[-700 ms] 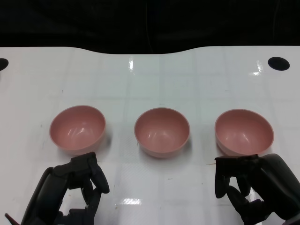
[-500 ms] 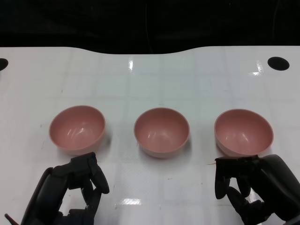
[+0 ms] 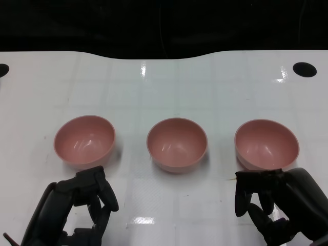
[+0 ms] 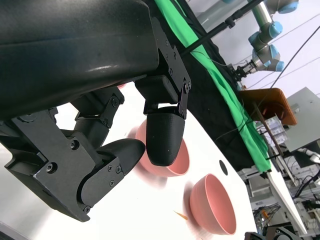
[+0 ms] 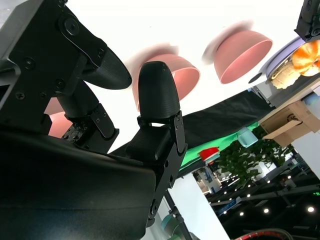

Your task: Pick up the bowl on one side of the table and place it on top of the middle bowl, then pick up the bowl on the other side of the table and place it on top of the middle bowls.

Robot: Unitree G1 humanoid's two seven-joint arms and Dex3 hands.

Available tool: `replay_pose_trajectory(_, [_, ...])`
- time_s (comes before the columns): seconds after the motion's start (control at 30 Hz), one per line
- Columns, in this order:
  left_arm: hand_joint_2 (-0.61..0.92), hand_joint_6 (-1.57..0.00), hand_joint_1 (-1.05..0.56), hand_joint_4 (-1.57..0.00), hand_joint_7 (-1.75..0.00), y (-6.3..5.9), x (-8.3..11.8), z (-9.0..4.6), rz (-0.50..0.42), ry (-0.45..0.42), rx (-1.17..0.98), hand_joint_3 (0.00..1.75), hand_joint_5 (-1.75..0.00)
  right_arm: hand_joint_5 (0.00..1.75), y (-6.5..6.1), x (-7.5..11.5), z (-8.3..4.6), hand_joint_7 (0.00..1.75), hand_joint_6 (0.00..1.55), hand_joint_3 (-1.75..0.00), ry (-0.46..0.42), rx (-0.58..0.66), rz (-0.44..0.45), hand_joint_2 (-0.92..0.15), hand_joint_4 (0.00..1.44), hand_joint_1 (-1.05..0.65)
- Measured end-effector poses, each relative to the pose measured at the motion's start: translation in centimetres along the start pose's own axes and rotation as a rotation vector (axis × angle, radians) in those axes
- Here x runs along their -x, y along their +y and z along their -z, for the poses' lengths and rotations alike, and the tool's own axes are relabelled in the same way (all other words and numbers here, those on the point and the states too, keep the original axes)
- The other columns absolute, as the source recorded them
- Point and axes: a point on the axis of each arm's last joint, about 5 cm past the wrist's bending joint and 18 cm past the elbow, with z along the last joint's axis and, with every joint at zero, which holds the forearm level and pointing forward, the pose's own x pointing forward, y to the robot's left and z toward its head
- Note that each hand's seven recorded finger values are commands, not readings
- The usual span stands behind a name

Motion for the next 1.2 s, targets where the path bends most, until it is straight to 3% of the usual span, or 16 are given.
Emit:
replay_pose_trajectory(0.03, [0.38, -0.76, -0.13, -0.88, -1.64, 0.0, 0.0, 0.0, 0.000, 0.000, -0.001, 1.40, -1.75, 1.75, 0.0, 0.0, -0.1, 1.38, 0.88, -1.64, -0.001, -0.003, 0.004, -0.10, 0.95, -0.05])
replay_pose_trajectory(0.13, [0.38, -0.76, -0.13, -0.88, -1.65, 0.0, 0.1, 0.0, 0.001, 0.002, 0.000, 1.41, -1.75, 1.70, -0.1, 0.0, -0.3, 1.11, 0.86, -1.41, 0.029, -0.002, 0.009, -0.23, 0.87, -0.08])
replay_pose_trajectory(0.27, [0.38, -0.76, -0.13, -0.88, -1.65, 0.0, 0.3, 0.0, 0.001, 0.008, 0.001, 1.41, -1.75, 1.33, -0.4, -0.1, -0.5, 0.68, 0.87, -0.91, 0.073, 0.025, 0.015, -0.45, 0.82, -0.16])
replay_pose_trajectory(0.33, [0.39, -0.76, -0.14, -0.88, -1.65, 0.0, 0.3, 0.0, 0.002, 0.009, 0.001, 1.41, -1.75, 1.26, -0.4, -0.2, -0.6, 0.58, 0.88, -0.76, 0.081, 0.045, 0.016, -0.52, 0.81, -0.18])
replay_pose_trajectory(0.43, [0.39, -0.76, -0.13, -0.87, -1.64, 0.0, 0.3, 0.0, 0.002, 0.009, 0.001, 1.40, -1.75, 1.06, -0.5, -0.2, -0.6, 0.35, 0.81, -0.24, 0.089, 0.082, 0.023, -0.79, 0.69, -0.30])
replay_pose_trajectory(0.5, [0.39, -0.76, -0.13, -0.87, -1.64, 0.0, 0.3, 0.0, 0.002, 0.008, 0.001, 1.40, -1.75, 0.97, -0.5, -0.2, -0.6, 0.27, 0.79, -0.11, 0.093, 0.107, 0.040, -0.84, 0.64, -0.34])
replay_pose_trajectory(0.77, [0.41, -0.76, -0.12, -0.87, -1.65, 0.0, 0.2, 0.0, 0.007, 0.003, 0.002, 1.38, -1.75, 0.60, -0.7, -0.6, -0.5, 0.06, 0.59, -0.01, 0.109, 0.202, 0.082, -0.90, 0.41, -0.43])
replay_pose_trajectory(1.0, [0.41, -0.75, -0.10, -0.87, -1.65, 0.0, 0.1, 0.0, 0.008, -0.003, 0.019, 1.38, -1.75, 0.53, -1.1, -1.3, -0.6, 0.00, 0.44, 0.00, 0.144, 0.306, 0.106, -0.90, 0.22, -0.53])
replay_pose_trajectory(1.2, [0.40, -0.75, -0.11, -0.88, -1.66, 0.1, 0.0, -0.1, 0.010, -0.001, 0.014, 1.38, -1.75, 0.59, -1.6, -1.9, -0.9, 0.00, 0.32, 0.00, 0.222, 0.373, 0.072, -0.90, 0.10, -0.59])
